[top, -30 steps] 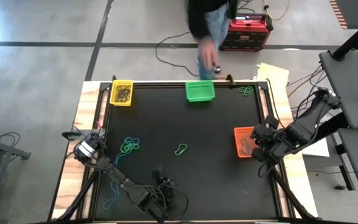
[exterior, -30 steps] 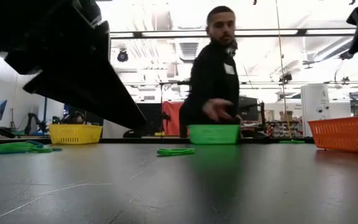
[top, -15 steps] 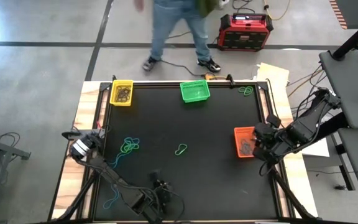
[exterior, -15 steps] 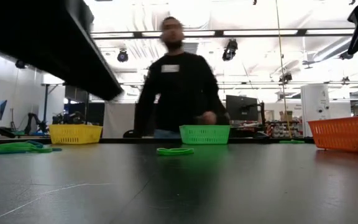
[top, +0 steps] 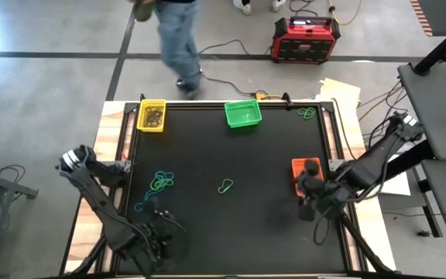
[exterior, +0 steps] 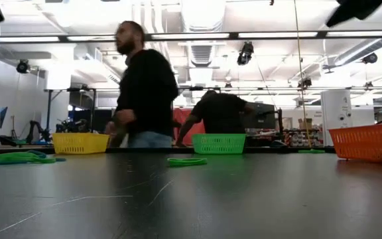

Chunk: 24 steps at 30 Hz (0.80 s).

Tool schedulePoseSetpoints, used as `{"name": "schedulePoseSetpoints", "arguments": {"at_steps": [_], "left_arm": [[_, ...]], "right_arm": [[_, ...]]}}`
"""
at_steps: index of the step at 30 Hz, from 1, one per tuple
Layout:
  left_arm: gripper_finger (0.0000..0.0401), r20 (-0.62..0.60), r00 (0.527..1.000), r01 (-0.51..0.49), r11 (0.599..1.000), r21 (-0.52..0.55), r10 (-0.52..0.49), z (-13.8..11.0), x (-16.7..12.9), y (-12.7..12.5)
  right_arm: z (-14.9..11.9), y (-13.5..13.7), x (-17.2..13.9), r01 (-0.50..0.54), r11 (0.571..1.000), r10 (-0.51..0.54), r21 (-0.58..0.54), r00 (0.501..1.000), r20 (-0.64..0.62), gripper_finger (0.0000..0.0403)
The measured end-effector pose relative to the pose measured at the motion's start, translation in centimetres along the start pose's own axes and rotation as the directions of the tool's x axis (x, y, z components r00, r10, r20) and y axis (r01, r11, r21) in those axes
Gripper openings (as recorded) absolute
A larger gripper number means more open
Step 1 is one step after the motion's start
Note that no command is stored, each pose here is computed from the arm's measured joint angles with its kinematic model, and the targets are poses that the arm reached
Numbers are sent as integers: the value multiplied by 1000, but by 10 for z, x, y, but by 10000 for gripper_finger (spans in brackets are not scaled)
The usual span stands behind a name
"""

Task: Sort rubber bands into baskets
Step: Put the blue rubber band into the orange bin

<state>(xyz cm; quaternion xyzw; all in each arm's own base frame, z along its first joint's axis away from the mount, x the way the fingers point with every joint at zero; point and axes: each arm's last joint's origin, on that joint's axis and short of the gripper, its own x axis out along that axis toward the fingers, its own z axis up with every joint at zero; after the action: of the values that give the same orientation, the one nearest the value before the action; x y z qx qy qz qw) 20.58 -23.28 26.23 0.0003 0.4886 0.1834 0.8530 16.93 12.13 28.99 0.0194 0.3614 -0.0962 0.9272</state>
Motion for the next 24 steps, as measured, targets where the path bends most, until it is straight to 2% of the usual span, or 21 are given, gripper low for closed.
{"name": "schedulePoseSetpoints", "arguments": {"at_steps": [3,6,9,13,16,19,24], "left_arm": [[76,-33,999,26,999,-32,-27,-7,-5,10],[75,-207,975,57,991,-118,-80,-20,-3,17],[75,-372,919,46,971,-234,-133,-37,-2,22],[75,-534,803,61,927,-370,-266,-65,-2,10],[77,-558,768,43,895,-444,-314,-82,-4,3],[88,-561,762,3,867,-498,-325,-93,-6,-1],[128,-565,777,-43,872,-488,-278,-102,6,-4]], "right_arm": [[6,21,17,-41,998,43,-58,998,50,210],[7,38,33,-57,992,64,-116,996,61,210],[6,51,47,-74,988,79,-137,996,38,210],[0,65,66,-61,983,59,-171,998,-14,210],[-4,74,79,-48,980,41,-193,998,-42,210],[-5,83,90,-39,977,28,-208,998,-57,210],[-1,100,103,-35,964,18,-262,997,-68,210]]}}
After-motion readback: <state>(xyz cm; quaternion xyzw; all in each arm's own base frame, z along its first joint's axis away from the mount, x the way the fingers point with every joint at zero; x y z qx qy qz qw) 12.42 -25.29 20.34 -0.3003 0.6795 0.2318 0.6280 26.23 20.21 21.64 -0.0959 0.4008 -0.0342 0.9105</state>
